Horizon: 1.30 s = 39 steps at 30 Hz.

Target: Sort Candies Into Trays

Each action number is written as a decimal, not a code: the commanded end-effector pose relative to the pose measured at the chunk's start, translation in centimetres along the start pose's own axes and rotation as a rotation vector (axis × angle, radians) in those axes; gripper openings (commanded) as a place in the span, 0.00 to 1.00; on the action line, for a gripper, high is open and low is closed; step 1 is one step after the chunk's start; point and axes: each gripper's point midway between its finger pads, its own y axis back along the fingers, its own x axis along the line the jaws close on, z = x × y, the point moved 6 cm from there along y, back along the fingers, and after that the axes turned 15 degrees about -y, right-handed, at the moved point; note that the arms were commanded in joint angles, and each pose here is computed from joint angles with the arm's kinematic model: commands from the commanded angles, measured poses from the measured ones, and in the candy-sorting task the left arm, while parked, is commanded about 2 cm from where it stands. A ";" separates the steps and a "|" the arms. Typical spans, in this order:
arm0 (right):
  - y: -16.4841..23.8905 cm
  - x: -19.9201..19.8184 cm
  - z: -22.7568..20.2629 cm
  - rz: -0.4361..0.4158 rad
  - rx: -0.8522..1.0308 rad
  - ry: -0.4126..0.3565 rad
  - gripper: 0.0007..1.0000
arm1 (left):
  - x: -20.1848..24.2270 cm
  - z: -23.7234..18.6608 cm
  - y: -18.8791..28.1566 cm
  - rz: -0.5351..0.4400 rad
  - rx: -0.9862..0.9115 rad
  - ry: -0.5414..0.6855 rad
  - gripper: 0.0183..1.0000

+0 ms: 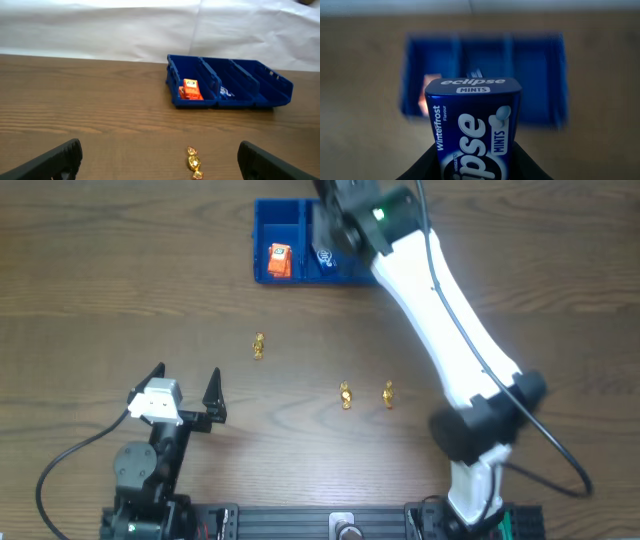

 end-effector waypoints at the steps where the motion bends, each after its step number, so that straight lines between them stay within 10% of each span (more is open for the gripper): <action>1: -7.1 0.5 0.9 -0.044 -0.025 0.033 0.20 | -0.3 -1.3 -0.1 -0.018 0.045 -0.003 1.00; 22: -16.5 -1.4 -3.3 -0.123 0.116 0.024 0.30 | -0.3 -1.3 -0.1 -0.019 0.045 -0.003 1.00; 31: -16.1 -0.4 -4.1 -0.114 0.128 0.058 0.73 | -0.3 -1.3 -0.1 -0.019 0.045 -0.003 1.00; 39: -8.2 3.2 -2.5 -0.014 0.057 0.103 0.80 | -0.3 -1.3 -0.1 -0.019 0.045 -0.003 1.00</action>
